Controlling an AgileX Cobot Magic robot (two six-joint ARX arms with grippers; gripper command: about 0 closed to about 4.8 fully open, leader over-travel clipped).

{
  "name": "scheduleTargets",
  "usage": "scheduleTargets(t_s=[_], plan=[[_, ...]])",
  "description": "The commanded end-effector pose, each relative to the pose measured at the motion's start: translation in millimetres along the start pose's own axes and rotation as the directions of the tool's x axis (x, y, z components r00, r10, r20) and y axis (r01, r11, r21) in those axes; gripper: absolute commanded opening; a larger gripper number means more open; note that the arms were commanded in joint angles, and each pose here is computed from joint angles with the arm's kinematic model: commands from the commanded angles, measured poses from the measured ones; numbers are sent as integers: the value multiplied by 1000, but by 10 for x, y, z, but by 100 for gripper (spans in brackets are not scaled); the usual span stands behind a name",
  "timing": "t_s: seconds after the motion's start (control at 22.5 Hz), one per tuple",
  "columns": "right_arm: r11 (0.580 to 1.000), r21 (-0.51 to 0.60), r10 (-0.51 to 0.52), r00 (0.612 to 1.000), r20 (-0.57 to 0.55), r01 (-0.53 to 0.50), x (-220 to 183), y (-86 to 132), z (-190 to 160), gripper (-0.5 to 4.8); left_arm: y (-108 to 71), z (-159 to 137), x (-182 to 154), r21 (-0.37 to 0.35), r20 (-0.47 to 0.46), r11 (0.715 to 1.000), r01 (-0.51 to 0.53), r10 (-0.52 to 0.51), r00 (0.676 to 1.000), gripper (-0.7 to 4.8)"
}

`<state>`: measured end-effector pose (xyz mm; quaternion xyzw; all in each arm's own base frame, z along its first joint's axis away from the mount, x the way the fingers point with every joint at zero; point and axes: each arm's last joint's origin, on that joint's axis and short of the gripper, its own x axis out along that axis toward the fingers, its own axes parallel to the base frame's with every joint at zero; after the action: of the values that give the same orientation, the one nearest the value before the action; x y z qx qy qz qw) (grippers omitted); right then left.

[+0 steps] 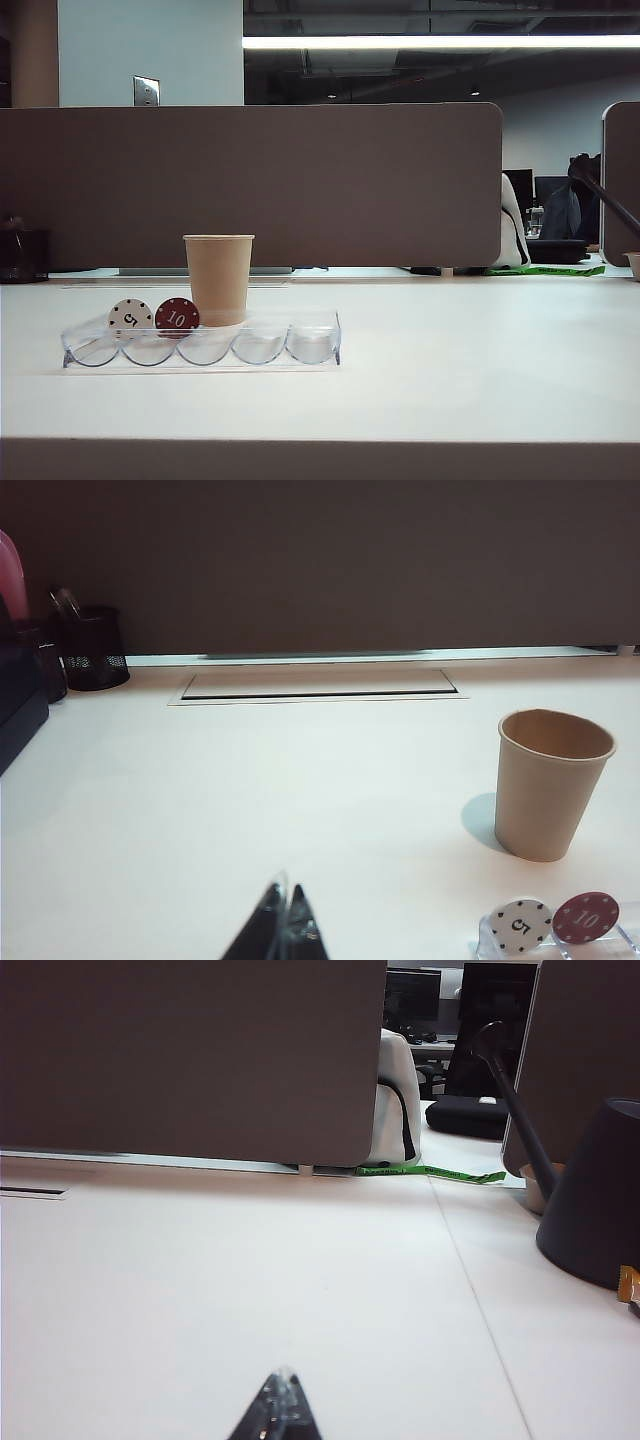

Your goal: Pick up the chip with the greater value and put it into the paper cup.

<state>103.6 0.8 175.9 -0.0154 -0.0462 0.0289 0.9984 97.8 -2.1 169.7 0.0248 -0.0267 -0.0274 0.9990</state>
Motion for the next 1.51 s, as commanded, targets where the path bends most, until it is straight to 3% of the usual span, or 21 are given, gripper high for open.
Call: scheduleTargets(t_s=[0.04,0.53,0.71,0.89,1.11,1.33,1.51], plan=[[1000,-4,-3,1000,11,3,0,-2,7,-5,2,22,-1,-3,14,1000,-3,3,1000,-5],[1000,-4,-3,1000,18,3,-1,-2,14,-5,2,22,-1,-3,14,1000,-3,3,1000,-5],[999,-5,45,999,28,-45,-2,12,36,-5,-10,24,-1,-3,17,999,36,-36,999,-6],[996,-2,87,996,0,-87,-17,20,229,-5,-40,43,-8,-2,20,990,141,-141,990,-6],[990,9,138,989,-56,-138,30,20,624,-5,-50,208,-58,-4,-15,980,199,-199,980,-6],[959,52,284,946,-158,-279,256,83,1004,-5,-61,312,-107,-1,-64,968,251,-251,966,-6],[889,75,455,851,-262,-452,611,338,1262,-6,-80,398,-93,5,-120,943,333,-330,936,-6]])
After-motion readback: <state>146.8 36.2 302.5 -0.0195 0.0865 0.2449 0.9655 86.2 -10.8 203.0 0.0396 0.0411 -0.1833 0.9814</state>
